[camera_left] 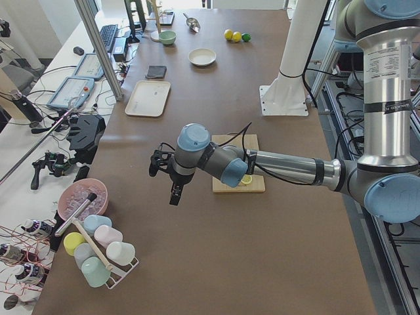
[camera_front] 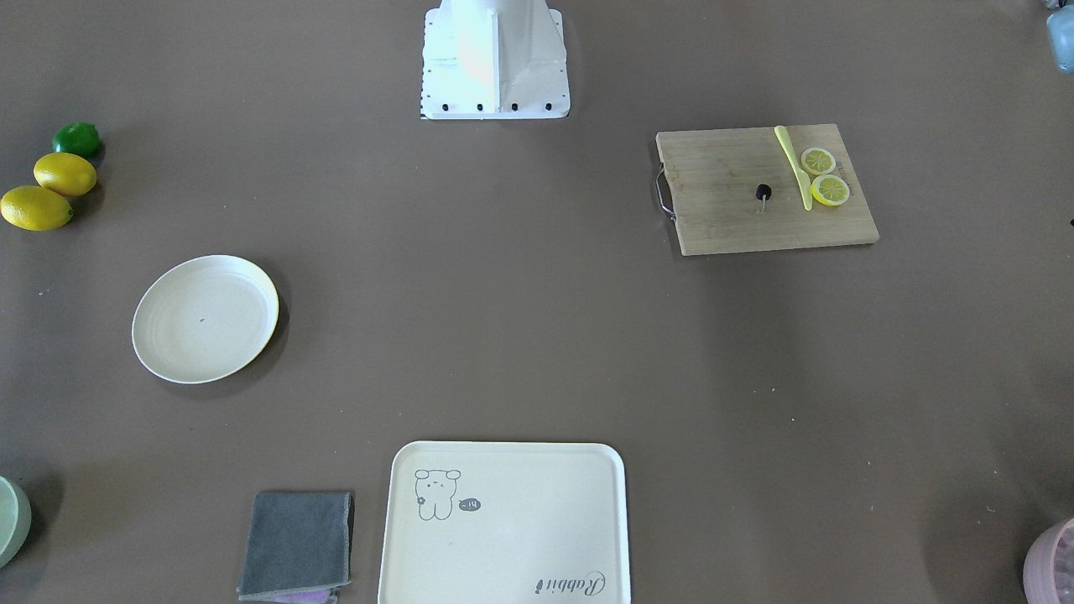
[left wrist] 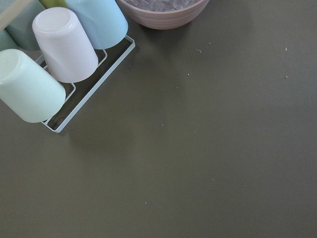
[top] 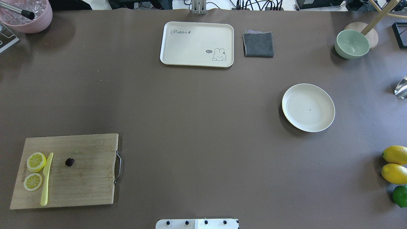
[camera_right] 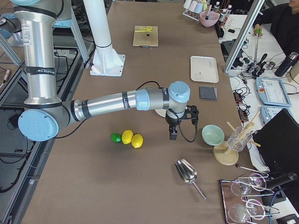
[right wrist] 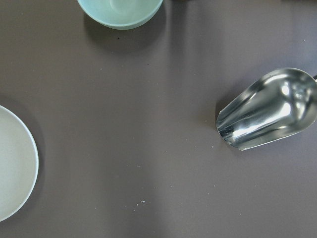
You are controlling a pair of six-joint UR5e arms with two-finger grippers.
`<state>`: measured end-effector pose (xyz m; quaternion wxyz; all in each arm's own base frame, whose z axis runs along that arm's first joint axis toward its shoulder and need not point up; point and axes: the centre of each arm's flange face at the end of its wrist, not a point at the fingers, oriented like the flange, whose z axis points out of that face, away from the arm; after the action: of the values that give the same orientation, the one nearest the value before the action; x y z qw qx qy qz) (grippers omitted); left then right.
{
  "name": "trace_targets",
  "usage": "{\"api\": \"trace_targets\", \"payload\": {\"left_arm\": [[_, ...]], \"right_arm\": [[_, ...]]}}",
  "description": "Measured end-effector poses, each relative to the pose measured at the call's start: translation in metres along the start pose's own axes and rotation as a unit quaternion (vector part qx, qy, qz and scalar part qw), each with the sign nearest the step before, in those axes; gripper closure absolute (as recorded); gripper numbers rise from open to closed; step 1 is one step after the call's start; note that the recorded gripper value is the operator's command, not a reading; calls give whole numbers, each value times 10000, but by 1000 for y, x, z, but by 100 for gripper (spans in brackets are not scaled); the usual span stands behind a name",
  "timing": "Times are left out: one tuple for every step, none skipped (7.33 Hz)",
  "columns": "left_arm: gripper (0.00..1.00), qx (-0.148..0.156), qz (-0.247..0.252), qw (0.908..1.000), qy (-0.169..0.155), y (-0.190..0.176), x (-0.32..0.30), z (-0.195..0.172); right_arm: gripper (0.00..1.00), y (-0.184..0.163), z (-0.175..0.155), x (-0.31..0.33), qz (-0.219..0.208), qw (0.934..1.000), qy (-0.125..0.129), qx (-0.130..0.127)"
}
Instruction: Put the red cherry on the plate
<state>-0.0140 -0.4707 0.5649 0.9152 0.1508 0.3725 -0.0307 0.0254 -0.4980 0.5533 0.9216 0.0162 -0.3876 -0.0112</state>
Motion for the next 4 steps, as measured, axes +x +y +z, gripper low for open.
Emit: {"api": "trace_targets", "payload": {"left_arm": [[2, -7, -12, 10000, -3, 2, -2, 0], [2, -17, -19, 10000, -9, 2, -3, 0], [2, -26, -29, 10000, -17, 3, -4, 1], [2, -34, -37, 10000, -22, 3, -5, 2]], "right_arm": [[0, 0, -1, 4, 34, 10000, 1, 8], [0, 1, -2, 6, 55, 10000, -3, 18], [0, 1, -2, 7, 66, 10000, -7, 23], [0, 1, -3, 7, 74, 10000, -10, 28]]}}
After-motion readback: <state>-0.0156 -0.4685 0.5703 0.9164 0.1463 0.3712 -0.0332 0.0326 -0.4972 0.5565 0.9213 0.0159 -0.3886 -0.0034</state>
